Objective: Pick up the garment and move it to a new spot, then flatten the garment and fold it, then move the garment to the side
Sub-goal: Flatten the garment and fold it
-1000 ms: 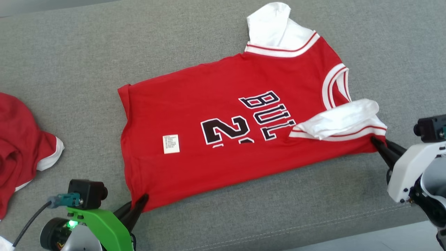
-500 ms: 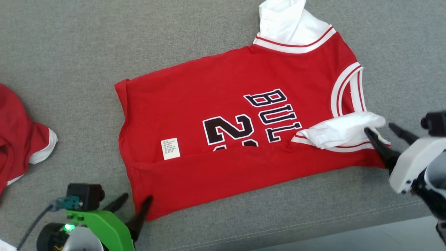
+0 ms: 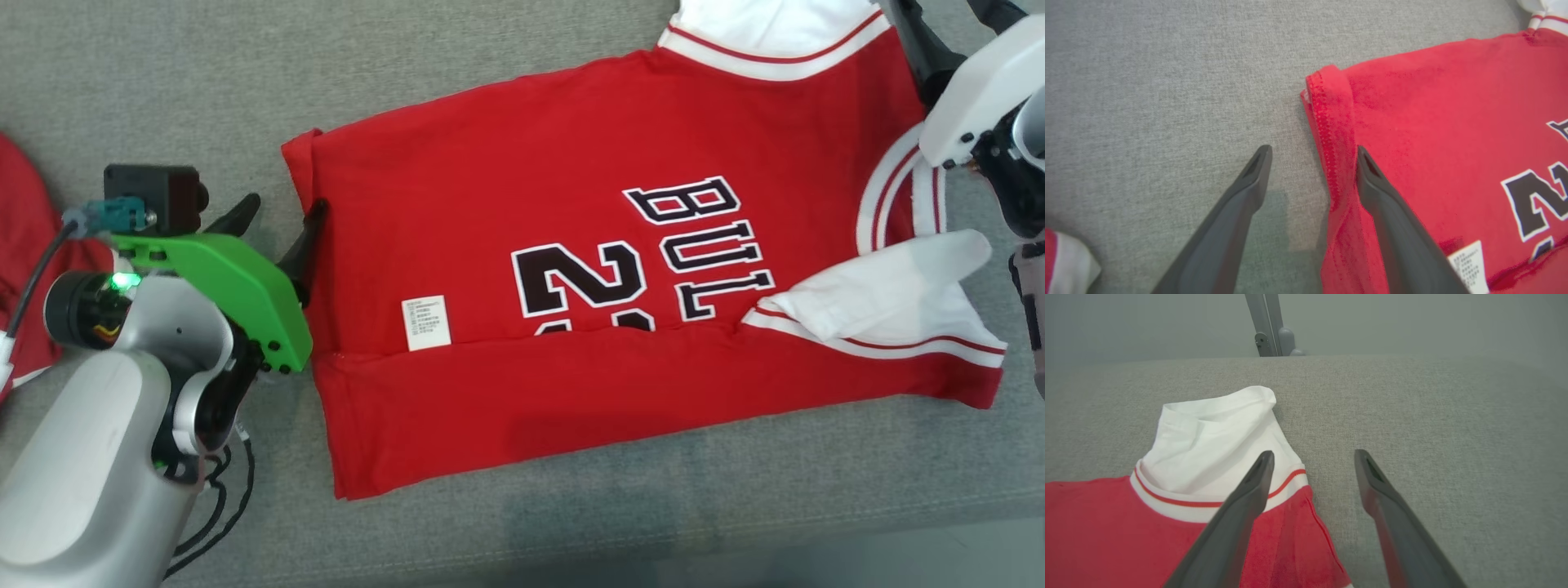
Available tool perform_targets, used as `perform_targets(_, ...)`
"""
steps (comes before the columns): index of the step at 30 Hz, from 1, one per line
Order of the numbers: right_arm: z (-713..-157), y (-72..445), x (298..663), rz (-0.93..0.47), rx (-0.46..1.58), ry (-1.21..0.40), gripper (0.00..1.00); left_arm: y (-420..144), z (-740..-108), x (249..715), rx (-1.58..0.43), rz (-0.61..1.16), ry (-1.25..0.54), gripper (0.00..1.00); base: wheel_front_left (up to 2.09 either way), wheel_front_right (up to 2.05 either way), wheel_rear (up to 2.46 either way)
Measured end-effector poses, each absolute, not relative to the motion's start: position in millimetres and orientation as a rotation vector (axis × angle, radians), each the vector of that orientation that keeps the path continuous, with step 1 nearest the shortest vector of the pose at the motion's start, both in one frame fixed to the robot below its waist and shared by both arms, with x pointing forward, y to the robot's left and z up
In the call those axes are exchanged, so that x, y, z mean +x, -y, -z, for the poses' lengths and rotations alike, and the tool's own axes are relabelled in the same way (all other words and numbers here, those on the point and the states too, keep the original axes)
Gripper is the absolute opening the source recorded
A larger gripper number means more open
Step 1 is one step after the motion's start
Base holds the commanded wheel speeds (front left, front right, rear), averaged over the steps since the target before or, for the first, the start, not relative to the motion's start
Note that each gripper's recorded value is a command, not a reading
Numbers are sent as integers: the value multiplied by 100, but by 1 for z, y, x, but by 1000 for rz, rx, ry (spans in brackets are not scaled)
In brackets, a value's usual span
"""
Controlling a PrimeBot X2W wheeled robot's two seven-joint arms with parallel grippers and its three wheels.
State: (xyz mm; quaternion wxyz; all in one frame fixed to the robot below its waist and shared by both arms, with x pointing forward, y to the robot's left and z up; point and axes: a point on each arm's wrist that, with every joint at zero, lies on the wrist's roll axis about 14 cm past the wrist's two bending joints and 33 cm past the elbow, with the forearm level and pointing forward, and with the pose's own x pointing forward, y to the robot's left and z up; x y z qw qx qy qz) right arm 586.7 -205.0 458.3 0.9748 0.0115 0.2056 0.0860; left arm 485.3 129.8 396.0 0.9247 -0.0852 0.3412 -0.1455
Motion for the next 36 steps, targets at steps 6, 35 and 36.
perform_targets(6,-438,169,624,-221,31,-432,100,-138,-389,499,-180,263,-705,100,0,0,0)
perform_targets(35,-417,112,669,-293,52,-336,0,-126,-403,539,-238,295,-551,0,0,0,0)
perform_targets(36,-425,116,669,-292,49,-316,0,-127,-405,537,-250,294,-548,0,0,0,0)
